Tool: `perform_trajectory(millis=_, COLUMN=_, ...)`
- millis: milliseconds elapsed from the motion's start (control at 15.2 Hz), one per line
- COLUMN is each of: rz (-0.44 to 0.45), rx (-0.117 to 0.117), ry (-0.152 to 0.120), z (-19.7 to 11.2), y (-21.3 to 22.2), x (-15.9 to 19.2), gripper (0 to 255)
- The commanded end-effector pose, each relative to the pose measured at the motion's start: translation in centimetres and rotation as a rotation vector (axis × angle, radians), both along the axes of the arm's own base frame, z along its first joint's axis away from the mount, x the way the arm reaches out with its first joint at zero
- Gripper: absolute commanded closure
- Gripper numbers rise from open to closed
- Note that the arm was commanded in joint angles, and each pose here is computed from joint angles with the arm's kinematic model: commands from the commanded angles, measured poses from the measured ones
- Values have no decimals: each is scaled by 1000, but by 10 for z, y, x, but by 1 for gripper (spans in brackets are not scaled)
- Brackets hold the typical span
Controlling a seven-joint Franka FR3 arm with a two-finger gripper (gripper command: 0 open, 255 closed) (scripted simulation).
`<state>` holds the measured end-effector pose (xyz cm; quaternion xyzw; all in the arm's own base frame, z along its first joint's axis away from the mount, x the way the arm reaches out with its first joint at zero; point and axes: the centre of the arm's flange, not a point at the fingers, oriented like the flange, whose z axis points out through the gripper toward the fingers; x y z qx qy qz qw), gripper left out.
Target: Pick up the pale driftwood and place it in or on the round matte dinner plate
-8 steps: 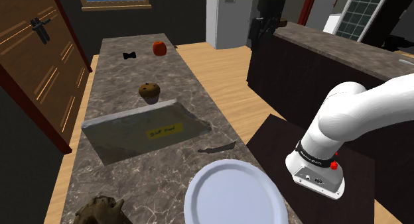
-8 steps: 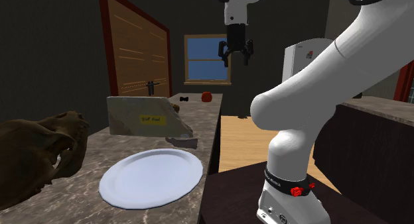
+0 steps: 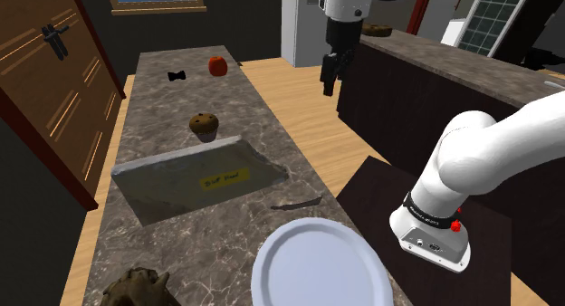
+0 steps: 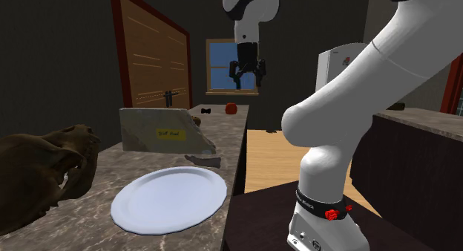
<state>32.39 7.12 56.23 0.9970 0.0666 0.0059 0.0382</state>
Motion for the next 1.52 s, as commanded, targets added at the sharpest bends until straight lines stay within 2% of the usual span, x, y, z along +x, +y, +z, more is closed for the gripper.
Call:
perform_trajectory(millis=0, rz=68, rx=3, ry=14, z=-19, y=17, x=7, gripper=0)
perform_trajectory(millis=660, rz=400, rx=16, ry=89, z=-109, y=112, x=16, gripper=0)
perform_trajectory(millis=1320, rz=733, rx=29, ry=163, z=-196, y=205, x=-14, gripper=0)
perform_trajectory(millis=1452, rz=757, rx=30, ry=168, z=-208, y=211, x=-18, gripper=0)
